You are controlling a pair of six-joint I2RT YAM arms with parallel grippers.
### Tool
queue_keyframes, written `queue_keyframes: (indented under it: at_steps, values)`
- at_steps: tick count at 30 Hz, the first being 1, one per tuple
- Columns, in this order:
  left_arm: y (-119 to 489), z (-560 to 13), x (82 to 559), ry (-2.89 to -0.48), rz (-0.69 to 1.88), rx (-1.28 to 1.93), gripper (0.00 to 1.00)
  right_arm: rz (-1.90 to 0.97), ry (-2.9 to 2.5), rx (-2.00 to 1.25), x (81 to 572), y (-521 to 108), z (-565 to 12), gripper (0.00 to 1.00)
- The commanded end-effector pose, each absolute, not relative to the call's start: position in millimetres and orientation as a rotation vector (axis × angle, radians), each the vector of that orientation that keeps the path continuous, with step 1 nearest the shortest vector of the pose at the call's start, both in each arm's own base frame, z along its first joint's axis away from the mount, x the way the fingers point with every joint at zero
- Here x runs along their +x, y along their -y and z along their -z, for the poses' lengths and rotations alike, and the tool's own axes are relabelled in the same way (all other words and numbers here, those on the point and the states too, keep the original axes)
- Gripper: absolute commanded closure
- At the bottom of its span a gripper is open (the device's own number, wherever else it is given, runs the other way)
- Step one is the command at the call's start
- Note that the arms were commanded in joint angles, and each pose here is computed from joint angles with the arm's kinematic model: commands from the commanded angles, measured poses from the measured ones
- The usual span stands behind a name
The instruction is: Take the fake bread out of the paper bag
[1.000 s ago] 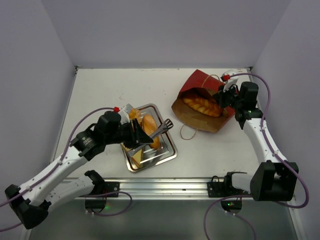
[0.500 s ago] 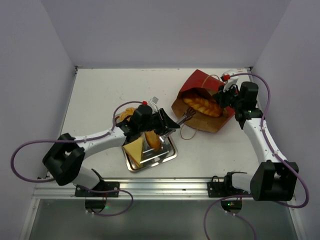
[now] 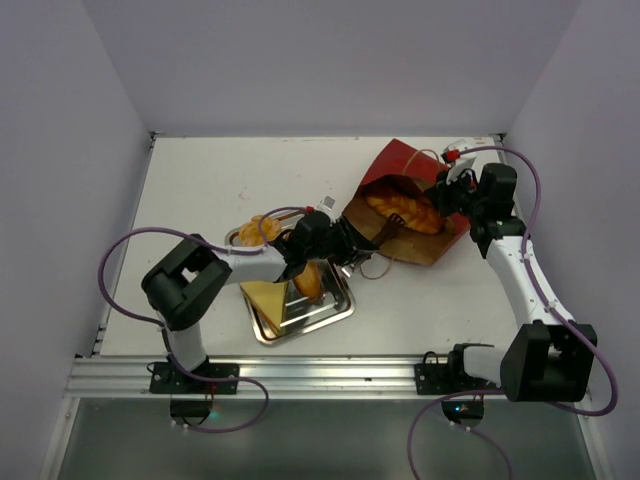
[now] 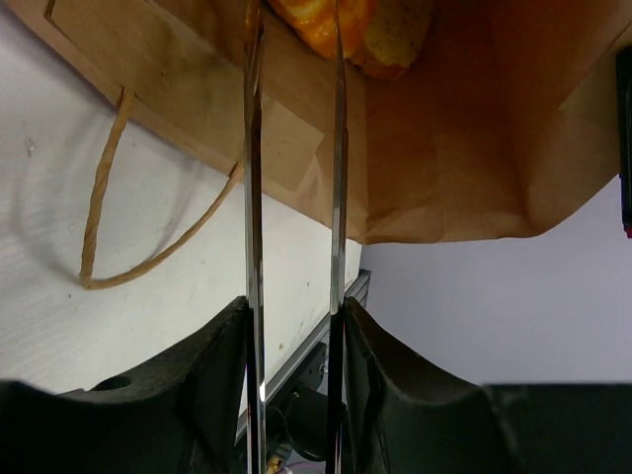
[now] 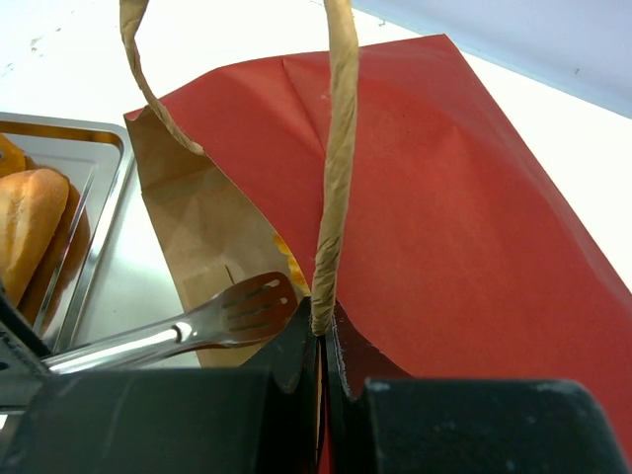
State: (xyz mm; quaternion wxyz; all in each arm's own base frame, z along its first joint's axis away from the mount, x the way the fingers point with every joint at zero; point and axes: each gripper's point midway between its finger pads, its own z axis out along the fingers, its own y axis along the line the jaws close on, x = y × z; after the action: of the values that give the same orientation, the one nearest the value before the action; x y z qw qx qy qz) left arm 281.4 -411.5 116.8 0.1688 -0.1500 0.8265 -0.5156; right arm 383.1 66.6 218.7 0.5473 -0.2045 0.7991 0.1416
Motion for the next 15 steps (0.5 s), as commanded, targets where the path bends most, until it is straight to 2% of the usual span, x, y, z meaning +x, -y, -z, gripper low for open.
queue_keyframes:
  at_steps: [1, 15]
  values:
    - [428.1, -146.8, 299.7, -2.21, 1.571, -0.431, 0.56, -0.359, -1.864, -0.501, 383.7, -70.4, -228.0, 1.0]
    - [434.0, -132.2, 314.7, -2.218, 1.56, -0.524, 0.55, -0.359, -1.863, -0.5, 383.1, -70.4, -228.4, 1.0]
